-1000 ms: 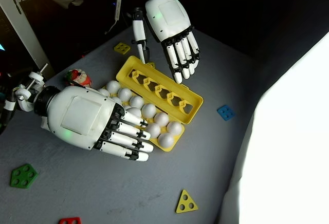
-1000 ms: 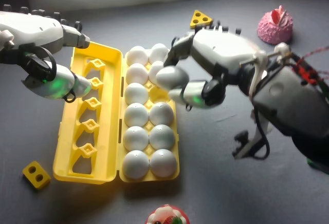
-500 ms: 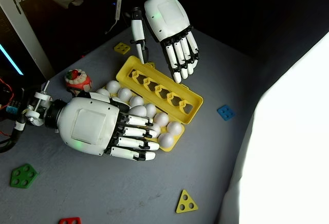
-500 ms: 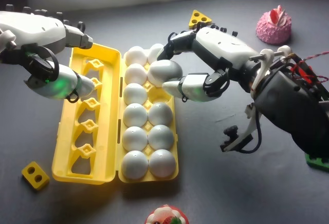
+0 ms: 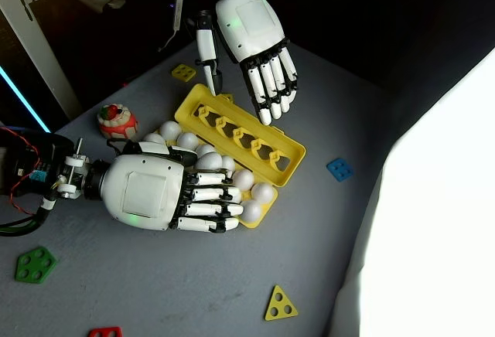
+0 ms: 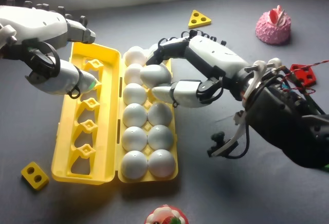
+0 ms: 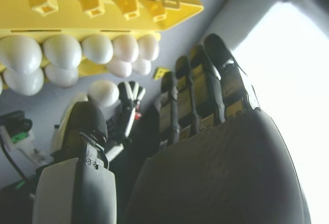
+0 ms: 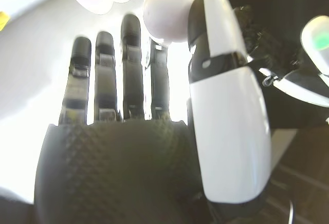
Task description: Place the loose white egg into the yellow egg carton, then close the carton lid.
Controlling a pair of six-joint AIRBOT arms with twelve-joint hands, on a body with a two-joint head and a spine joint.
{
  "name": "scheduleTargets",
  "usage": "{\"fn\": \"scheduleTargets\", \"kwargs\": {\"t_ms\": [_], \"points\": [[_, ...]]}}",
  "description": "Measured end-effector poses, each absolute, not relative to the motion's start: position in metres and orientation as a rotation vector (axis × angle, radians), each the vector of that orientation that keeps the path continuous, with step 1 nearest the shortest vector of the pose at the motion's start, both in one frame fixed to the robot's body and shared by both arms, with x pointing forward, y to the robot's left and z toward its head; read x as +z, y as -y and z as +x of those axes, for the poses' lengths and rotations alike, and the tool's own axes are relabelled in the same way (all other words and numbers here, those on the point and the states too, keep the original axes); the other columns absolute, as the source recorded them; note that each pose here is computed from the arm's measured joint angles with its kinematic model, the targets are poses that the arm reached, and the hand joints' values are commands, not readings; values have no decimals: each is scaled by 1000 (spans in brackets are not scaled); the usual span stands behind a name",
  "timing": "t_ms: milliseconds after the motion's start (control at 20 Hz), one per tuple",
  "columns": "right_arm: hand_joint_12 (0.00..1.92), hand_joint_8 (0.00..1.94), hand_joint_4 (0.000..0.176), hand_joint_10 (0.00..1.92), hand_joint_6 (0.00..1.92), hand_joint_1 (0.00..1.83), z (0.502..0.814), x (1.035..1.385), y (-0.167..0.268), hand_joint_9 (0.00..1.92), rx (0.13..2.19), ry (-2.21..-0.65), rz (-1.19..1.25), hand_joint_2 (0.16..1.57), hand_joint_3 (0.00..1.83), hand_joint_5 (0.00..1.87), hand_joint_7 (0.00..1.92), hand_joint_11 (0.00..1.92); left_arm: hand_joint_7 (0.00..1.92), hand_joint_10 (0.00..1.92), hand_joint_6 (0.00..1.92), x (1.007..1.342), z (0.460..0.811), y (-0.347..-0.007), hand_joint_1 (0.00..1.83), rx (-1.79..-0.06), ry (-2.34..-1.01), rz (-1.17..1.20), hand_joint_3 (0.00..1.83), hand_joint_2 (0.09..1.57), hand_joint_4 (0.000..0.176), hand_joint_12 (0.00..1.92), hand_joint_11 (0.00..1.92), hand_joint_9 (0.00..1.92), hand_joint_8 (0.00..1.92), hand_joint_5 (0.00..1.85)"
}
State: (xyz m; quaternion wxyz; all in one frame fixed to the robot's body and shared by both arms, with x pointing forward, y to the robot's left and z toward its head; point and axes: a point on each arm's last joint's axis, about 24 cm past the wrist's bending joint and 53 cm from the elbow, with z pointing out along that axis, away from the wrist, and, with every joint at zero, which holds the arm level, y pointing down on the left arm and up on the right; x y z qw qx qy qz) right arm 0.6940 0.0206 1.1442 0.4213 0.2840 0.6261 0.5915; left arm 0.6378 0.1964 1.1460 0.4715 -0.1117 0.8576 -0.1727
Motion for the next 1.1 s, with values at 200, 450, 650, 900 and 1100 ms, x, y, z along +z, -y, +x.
{"fn": "scheduleTargets", "kwargs": {"t_ms": [200,450,650,900,1100], "points": [[464,1,0,6,1105,1140,693,1140,-30,281,1490,-1574,704,1150,0,913,588,0,280,1,1,1145,638,-198,454,-418,-2102,-280,2,1265,19,762,0,233,6,238],[680,0,0,5,1082,1142,698,1138,-24,282,1477,-1560,721,1142,0,927,588,0,291,8,7,1145,638,-198,490,-419,-2102,-279,0,1257,19,771,0,256,4,259],[540,3,0,4,1109,1139,697,1138,-25,284,1479,-1562,718,1150,0,910,574,0,278,5,0,1145,638,-198,484,-418,-2102,-279,0,1259,19,808,0,258,3,222],[371,1,0,7,1129,1137,698,1138,-24,274,1477,-1557,722,1155,0,898,565,0,247,0,0,1145,638,-198,464,-418,-2102,-279,3,1266,21,774,0,233,1,209],[718,2,0,14,1139,1132,697,1134,-24,301,1474,-1562,726,1159,0,889,585,0,285,6,6,1145,638,-198,470,-418,-2102,-279,1,1262,18,808,0,254,9,229]]}}
